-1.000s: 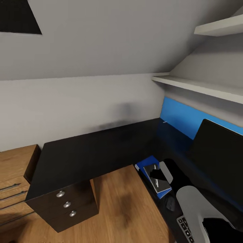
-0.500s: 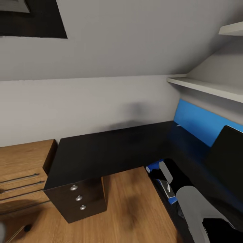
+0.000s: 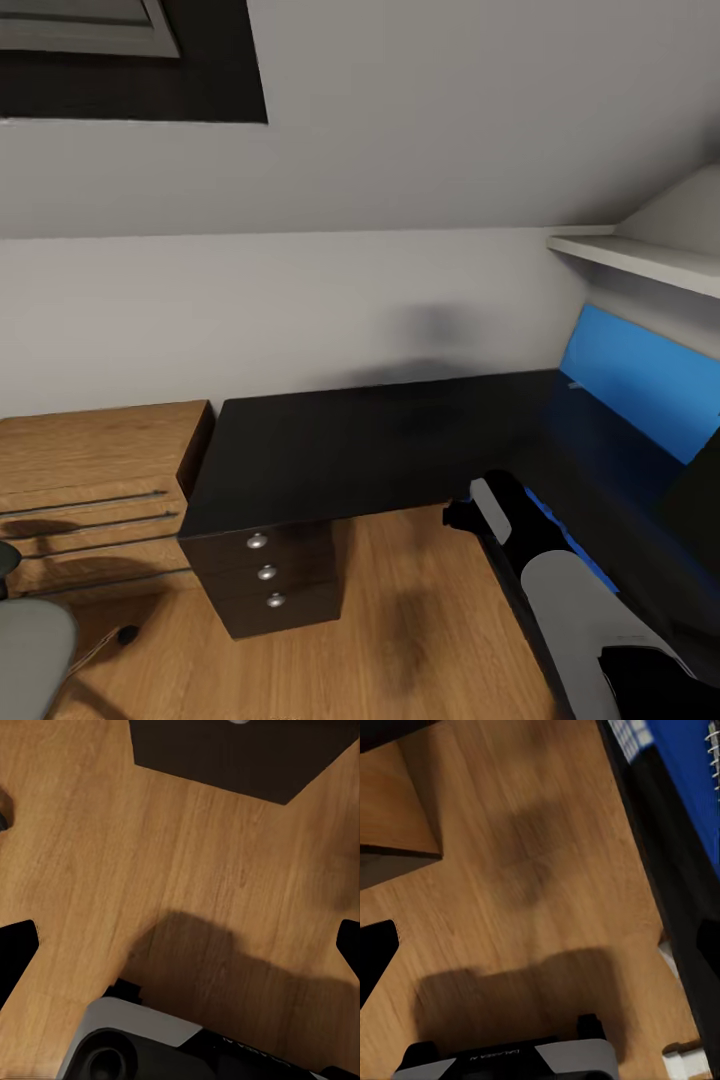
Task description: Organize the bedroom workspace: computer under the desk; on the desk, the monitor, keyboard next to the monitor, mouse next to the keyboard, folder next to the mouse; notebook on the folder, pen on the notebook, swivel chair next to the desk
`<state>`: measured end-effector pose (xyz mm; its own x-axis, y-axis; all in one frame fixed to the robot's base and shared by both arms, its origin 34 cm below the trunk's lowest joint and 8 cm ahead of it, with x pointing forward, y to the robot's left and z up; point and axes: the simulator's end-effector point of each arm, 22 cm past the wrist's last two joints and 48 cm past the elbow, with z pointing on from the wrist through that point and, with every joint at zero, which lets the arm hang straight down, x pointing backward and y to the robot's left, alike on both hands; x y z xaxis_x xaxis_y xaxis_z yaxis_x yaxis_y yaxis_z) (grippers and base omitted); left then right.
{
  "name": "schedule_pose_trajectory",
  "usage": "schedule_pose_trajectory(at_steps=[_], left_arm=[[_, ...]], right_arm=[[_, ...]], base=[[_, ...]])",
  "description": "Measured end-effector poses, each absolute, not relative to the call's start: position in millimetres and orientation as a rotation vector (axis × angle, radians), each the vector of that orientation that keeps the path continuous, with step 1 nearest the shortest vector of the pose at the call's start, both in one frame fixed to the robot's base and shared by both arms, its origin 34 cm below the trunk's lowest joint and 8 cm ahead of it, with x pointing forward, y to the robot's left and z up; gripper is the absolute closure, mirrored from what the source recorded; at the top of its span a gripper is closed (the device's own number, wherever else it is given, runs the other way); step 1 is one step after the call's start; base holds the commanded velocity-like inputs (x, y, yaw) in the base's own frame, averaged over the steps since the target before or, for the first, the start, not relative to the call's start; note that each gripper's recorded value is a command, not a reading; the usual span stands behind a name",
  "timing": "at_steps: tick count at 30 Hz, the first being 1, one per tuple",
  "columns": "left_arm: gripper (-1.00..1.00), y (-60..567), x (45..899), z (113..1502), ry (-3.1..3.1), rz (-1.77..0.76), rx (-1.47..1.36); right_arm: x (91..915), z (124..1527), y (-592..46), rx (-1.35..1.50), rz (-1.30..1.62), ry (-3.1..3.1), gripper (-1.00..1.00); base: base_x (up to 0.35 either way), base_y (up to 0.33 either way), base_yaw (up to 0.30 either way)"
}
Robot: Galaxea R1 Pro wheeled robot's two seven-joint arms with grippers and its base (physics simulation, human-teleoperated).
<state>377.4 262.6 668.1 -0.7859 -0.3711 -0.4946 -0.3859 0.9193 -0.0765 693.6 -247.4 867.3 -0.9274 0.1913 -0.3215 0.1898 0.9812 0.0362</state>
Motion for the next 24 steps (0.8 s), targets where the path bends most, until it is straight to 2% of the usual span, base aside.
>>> schedule_pose_trajectory(at_steps=[8, 24], left_arm=[[-1.0, 262, 377, 669, 2.561, 0.038, -0.543], [-1.0, 265, 375, 668, 2.564, 0.043, -0.545]], right_arm=[[691, 866, -238, 0.271, 0.025, 2.805, -1.0], [663, 804, -187, 0.315, 0.041, 2.779, -1.0]], base=[[0.0, 0.0, 0.201], [-0.019, 0.014, 0.014]])
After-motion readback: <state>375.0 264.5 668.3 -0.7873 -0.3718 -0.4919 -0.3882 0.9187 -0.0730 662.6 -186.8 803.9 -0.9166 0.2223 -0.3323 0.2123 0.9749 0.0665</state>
